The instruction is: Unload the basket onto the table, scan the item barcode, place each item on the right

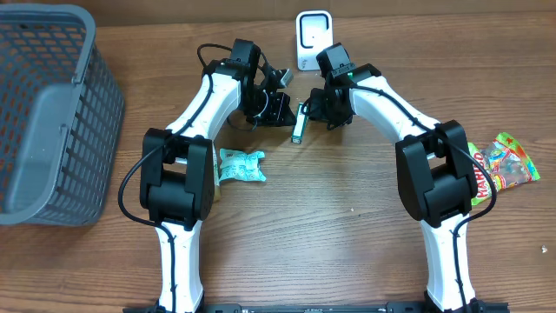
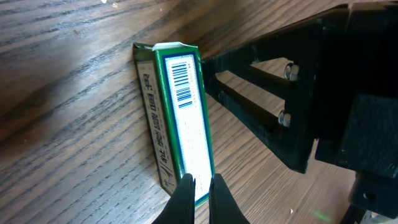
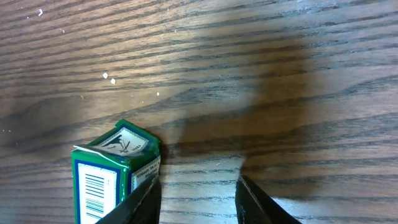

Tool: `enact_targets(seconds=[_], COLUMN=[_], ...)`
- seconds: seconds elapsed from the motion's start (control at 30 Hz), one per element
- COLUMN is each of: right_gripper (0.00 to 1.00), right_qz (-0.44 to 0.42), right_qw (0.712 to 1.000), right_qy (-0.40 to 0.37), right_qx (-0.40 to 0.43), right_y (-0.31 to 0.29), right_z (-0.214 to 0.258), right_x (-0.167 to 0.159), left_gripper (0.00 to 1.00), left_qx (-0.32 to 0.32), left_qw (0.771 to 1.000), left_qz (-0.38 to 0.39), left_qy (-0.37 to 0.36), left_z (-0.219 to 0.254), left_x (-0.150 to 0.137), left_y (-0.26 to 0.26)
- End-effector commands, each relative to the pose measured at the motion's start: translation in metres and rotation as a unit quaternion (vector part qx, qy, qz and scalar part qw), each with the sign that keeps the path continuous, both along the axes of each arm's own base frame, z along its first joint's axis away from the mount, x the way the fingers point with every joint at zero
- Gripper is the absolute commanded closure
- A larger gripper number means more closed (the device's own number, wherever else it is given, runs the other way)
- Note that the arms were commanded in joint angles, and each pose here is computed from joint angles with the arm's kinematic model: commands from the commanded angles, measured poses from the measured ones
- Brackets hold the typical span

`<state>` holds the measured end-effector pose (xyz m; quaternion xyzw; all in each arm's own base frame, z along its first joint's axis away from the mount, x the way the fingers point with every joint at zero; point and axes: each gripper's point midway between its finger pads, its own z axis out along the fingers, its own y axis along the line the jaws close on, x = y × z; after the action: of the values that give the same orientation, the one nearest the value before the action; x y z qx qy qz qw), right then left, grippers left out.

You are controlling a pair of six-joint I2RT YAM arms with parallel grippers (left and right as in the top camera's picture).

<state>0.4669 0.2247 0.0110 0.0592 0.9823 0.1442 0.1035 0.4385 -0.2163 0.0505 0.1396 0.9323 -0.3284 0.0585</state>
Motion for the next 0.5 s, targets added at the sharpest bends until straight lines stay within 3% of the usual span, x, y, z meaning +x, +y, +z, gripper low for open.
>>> enact_targets(seconds=[0.0,0.27,0.47], right_gripper=[0.60,0.60,0.60], right_qz=[0.004,0.004,0.004], right_qw=[1.000,1.000,1.000], right_qy=[0.006,0.006,0.006], right_qx=[-0.001,-0.001,-0.001], right_y=[-0.001,-0.001,-0.001], right_z=[-0.007,-0.007,-0.007], right_x=[-0.003,-0.003,-0.003], left_gripper=[0.96,0.96,0.96], left_qx=[0.006,0.008,0.059], left_qw=[1.000,1.000,0.998], left_qz=[-0.013,-0.004,0.020], left_qy=[0.001,0.017,0.020], left_z=[-0.011,-0.028,-0.040], left_x=[-0.006,-0.015,-0.013], left_y=[-0.004,-0.003,0.013])
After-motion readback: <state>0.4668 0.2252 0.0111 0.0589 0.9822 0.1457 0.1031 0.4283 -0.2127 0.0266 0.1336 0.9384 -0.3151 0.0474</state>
